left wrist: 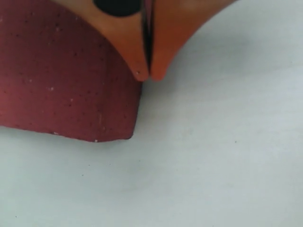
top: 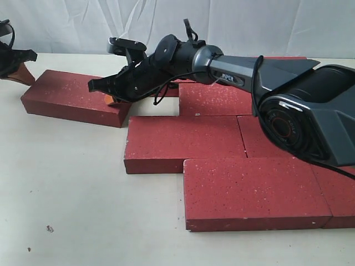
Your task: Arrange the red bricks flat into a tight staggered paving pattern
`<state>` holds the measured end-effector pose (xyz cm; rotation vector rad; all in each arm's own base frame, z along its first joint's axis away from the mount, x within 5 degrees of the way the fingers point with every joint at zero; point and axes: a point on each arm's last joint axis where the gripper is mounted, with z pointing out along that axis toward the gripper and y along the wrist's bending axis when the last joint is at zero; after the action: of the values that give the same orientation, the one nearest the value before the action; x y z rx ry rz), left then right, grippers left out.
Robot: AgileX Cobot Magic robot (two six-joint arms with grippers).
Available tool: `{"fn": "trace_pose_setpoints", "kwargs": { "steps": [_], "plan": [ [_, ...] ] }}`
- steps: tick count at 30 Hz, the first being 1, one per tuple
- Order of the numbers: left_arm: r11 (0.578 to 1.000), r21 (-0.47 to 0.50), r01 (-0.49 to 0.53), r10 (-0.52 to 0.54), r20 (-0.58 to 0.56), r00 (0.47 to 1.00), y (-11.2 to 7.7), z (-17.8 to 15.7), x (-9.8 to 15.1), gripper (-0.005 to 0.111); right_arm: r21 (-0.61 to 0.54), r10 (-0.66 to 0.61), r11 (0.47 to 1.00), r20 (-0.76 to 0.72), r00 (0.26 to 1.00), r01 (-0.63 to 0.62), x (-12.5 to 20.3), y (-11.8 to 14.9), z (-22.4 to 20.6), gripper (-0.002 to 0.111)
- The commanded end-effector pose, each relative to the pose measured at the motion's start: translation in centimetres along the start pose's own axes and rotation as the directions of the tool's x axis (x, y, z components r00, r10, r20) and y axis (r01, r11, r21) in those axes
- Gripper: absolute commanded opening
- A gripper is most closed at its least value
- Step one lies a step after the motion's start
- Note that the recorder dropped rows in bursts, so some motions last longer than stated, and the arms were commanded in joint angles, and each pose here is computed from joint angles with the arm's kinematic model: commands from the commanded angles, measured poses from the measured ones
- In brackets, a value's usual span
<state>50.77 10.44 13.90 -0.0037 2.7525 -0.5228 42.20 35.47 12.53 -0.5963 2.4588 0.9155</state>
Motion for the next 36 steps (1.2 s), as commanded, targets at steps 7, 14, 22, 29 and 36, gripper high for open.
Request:
{"fn": "trace_pose_setpoints", "kwargs": {
  "steps": [7,14,22,29,36],
  "plan": [
    [0.999,0.031,0.006,-0.005,-0.015,1.0,-0.4,0.0,0.0,0.0,0.022,0.002,1.0,-0.077,0.997,-0.001,0.1,0.3,-1.1,-0.001],
    [0.995,0.097,0.025,-0.019,-0.06,0.998,-1.0,-0.1,0.4,0.0,0.091,-0.004,0.996,-0.073,0.997,0.011,0.0,-0.2,-1.3,-0.001],
    [0.993,0.106,0.042,-0.033,-0.088,0.996,-0.9,0.7,1.1,0.0,0.153,0.018,0.988,-0.031,0.999,-0.013,-0.7,-1.7,-1.8,-0.001],
    [0.993,0.111,0.046,-0.036,-0.09,0.995,-0.8,0.9,1.1,0.0,0.173,0.062,0.984,-0.044,0.997,-0.054,-0.8,-3.0,-2.4,-0.001],
    [0.99,0.128,0.055,-0.045,-0.082,0.996,-1.0,0.9,1.0,0.0,0.169,0.078,0.983,-0.041,0.996,-0.07,-1.5,-2.7,-3.6,-0.001]
  ]
}}
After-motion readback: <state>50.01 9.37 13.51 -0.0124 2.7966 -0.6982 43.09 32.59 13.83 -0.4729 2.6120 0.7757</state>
